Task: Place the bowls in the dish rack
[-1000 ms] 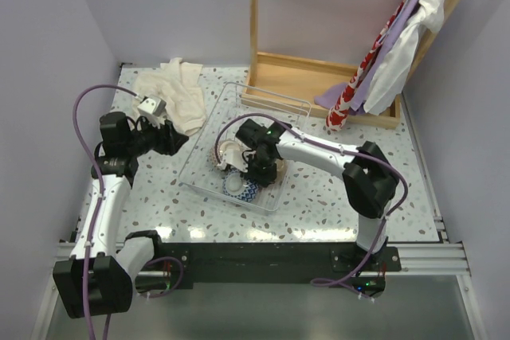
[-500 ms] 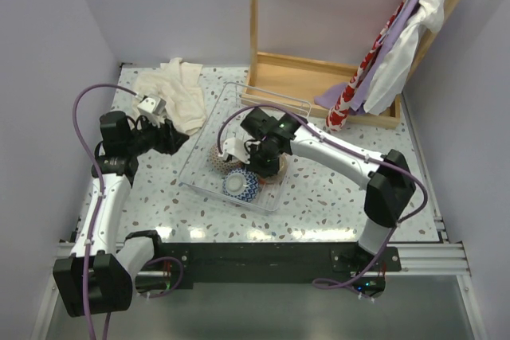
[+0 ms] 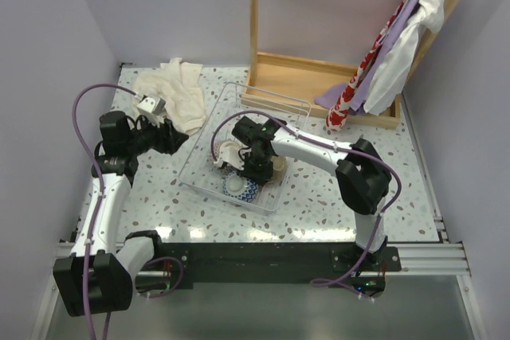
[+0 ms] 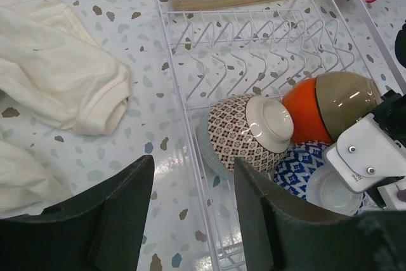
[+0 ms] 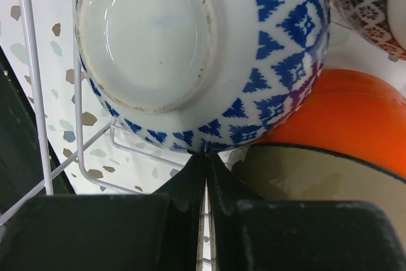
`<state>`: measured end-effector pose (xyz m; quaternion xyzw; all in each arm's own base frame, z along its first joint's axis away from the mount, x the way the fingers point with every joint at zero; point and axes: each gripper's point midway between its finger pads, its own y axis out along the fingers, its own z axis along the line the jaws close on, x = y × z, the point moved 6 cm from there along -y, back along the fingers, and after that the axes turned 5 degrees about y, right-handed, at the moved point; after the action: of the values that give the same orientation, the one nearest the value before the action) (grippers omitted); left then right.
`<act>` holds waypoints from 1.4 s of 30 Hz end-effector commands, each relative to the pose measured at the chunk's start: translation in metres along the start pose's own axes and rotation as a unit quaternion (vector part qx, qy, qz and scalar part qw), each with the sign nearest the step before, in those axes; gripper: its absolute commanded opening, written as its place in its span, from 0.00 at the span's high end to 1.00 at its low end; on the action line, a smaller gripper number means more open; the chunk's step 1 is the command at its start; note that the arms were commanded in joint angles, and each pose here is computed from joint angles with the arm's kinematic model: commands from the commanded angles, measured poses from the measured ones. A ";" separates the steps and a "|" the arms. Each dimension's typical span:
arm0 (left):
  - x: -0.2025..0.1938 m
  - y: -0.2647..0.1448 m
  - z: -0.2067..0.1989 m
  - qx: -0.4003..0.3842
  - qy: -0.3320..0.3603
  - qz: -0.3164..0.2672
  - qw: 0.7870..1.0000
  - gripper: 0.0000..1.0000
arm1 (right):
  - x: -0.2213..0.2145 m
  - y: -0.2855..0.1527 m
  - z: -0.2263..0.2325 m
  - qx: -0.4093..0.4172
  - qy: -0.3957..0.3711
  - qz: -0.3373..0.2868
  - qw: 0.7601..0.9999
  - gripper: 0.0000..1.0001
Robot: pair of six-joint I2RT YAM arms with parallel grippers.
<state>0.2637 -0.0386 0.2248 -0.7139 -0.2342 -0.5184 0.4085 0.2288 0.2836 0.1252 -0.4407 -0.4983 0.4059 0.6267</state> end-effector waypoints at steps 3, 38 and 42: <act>0.003 0.000 0.004 0.006 0.009 -0.009 1.000 0.42 | 0.023 0.005 -0.008 -0.007 -0.010 -0.055 0.998 0.96; 0.037 0.005 0.025 0.089 0.029 -0.023 0.995 0.00 | -0.073 -0.158 0.022 -0.181 0.270 -0.234 0.916 0.01; 0.027 0.005 0.040 0.144 0.029 -0.007 0.989 0.00 | -0.102 -0.151 0.016 -0.258 0.346 -0.204 0.879 0.01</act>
<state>0.2900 -0.0232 0.2473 -0.6677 -0.2741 -0.5088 0.4692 0.1954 0.1619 0.2556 -0.5192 -0.4730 0.0546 0.7097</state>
